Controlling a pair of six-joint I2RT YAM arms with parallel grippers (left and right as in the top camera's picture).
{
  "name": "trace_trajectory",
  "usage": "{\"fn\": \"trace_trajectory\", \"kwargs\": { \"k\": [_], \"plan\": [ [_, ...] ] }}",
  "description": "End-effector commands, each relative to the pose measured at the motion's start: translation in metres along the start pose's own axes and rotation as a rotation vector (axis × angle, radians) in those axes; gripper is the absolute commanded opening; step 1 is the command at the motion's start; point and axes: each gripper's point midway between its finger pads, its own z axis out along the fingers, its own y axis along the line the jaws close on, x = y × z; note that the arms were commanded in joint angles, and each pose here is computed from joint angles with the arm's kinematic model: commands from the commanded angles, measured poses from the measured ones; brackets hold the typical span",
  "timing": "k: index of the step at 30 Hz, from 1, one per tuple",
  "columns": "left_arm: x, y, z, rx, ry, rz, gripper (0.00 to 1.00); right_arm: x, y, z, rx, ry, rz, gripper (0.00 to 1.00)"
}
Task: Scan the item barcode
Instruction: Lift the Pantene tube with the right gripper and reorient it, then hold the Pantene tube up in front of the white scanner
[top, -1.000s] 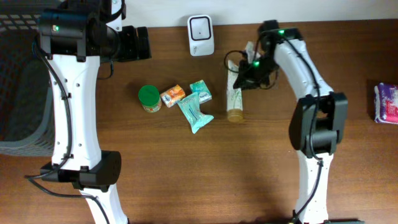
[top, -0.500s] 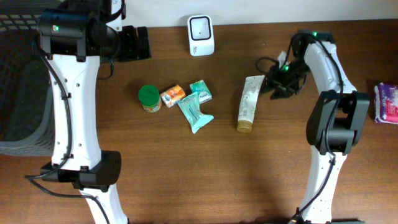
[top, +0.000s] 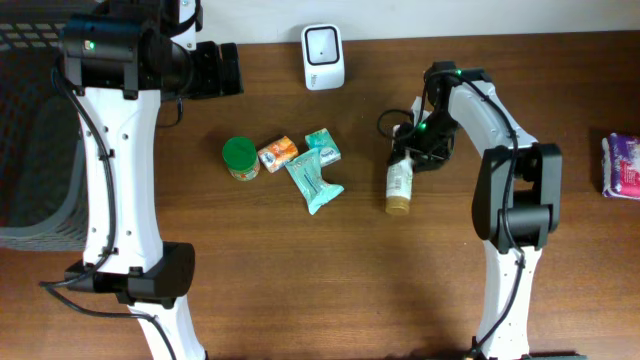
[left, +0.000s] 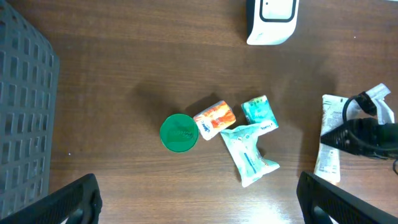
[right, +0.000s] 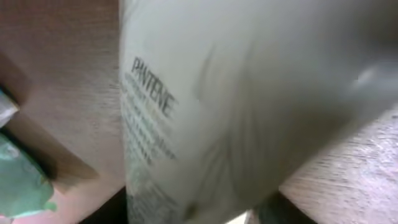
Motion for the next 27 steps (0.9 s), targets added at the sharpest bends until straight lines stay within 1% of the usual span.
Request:
{"fn": "trace_trajectory", "kwargs": {
  "k": [1,3,6,8,10,11,12,15,19,27],
  "plan": [
    [-0.002,0.000,-0.009,0.007,-0.024,0.015,0.99,0.006,0.001,0.012,0.031,0.021,-0.003,0.23],
    [-0.002,0.000,-0.009,0.007,-0.024,0.015,0.99,0.001,0.012,0.005,0.029,-0.001,-0.024,0.15],
    [-0.002,-0.001,-0.009,0.007,-0.024,0.015,0.99,-0.010,0.041,-0.021,0.021,-0.058,-0.081,0.15],
    [-0.002,0.000,-0.009,0.007,-0.024,0.015,0.99,-0.018,0.065,-0.037,-0.031,-0.102,-0.121,0.09],
    [-0.002,0.000,-0.009,0.007,-0.024,0.015,0.99,-0.028,0.128,-0.076,-0.352,-0.161,-0.214,0.07],
    [-0.002,0.000,-0.009,0.007,-0.024,0.015,0.99,-0.030,0.183,-0.126,-0.701,-0.213,-0.362,0.08],
    [-0.002,0.000,-0.009,0.007,-0.024,0.015,0.99,-0.026,0.209,-0.157,-0.906,-0.229,-0.471,0.08],
    [-0.002,0.000,-0.009,0.007,-0.024,0.015,0.99,-0.027,0.228,-0.161,-0.936,-0.229,-0.474,0.11],
    [-0.001,-0.001,-0.009,0.008,-0.023,0.017,0.99,-0.017,0.250,-0.154,-0.941,-0.228,-0.541,0.11],
    [-0.001,-0.001,-0.009,0.008,-0.023,0.017,0.99,-0.017,0.253,-0.154,-0.942,-0.232,-0.552,0.12]
  ]
}}
